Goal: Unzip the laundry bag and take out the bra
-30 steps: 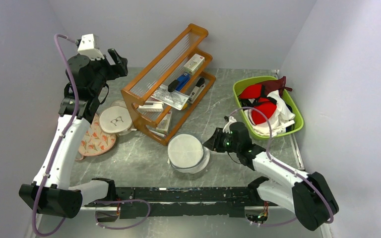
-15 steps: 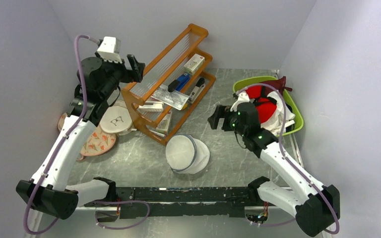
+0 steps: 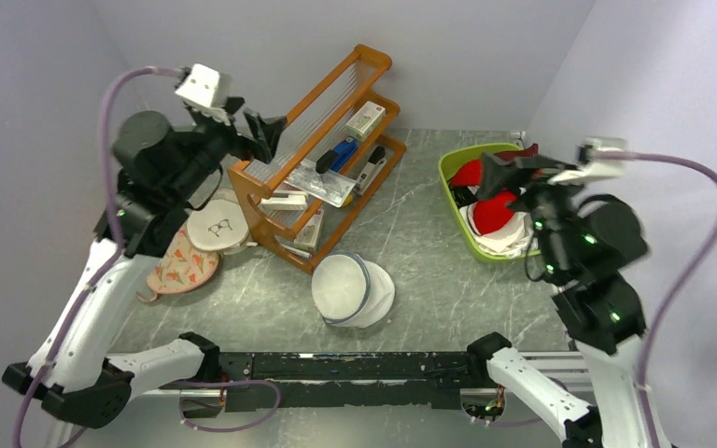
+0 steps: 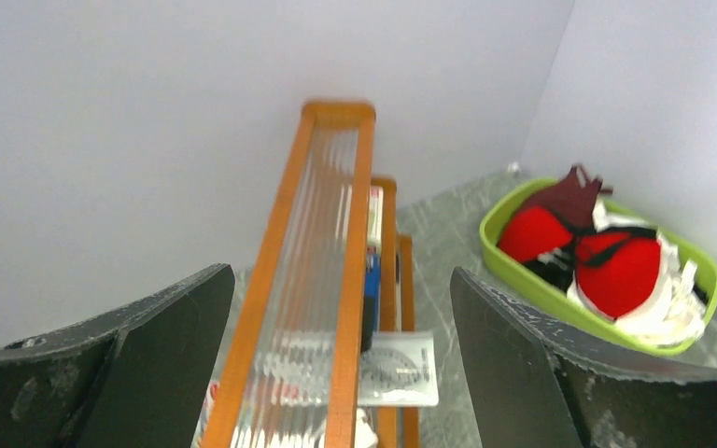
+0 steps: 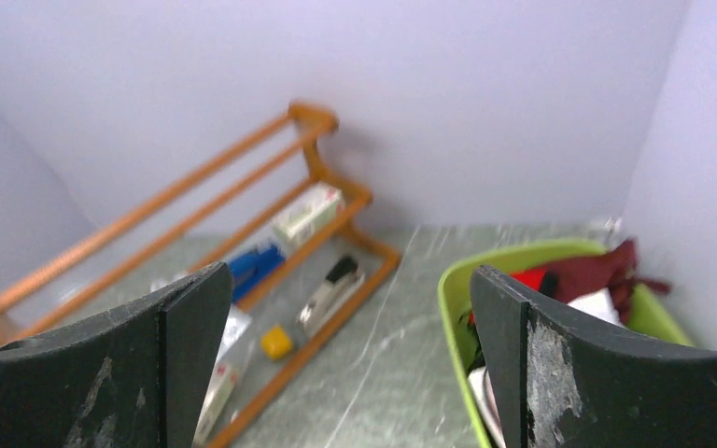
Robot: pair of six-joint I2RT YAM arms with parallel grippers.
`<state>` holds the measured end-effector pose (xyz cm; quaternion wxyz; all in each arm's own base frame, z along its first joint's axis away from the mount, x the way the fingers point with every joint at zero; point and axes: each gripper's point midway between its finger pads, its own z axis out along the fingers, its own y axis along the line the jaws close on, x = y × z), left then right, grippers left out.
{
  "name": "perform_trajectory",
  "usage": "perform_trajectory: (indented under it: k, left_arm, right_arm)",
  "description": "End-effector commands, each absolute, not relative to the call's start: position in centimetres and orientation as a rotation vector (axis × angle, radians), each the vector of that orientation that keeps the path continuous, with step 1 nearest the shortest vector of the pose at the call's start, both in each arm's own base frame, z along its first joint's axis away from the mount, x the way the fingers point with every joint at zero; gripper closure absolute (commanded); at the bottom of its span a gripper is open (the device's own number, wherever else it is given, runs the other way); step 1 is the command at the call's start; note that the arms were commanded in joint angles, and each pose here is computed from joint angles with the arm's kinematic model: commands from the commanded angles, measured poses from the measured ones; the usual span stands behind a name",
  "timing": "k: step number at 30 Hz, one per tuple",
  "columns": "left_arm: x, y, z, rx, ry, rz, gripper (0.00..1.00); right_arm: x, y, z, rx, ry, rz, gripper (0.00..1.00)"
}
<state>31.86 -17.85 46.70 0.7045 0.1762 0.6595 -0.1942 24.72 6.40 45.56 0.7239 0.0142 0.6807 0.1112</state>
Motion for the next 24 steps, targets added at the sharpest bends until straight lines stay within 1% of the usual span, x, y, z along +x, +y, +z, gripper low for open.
perform_trajectory:
  k: [1, 5, 8, 16, 24]
  left_arm:
    - [27.3, -16.0, 53.5, 0.395, 1.305, -0.453, 0.02]
    - [25.4, -14.3, 55.6, 0.332, 1.267, -0.453, 0.02]
    - [24.4, -13.3, 56.1, 0.289, 1.246, -0.459, 0.01]
    - [24.5, -13.7, 54.2, 0.293, 1.318, -0.486, 0.02]
    - [24.8, -13.9, 53.5, 0.289, 1.335, -0.484, 0.02]
  right_arm:
    - [22.1, 2.8, 49.0, 0.042, 1.434, 0.096, 0.0]
    - [20.6, 1.7, 51.6, 0.065, 1.358, 0.087, 0.0]
    - [19.7, 1.2, 52.4, 0.088, 1.321, 0.103, 0.0]
    - [20.2, 0.3, 51.4, 0.169, 1.351, 0.082, 0.0]
    - [20.2, 0.1, 51.1, 0.18, 1.357, 0.068, 0.0]
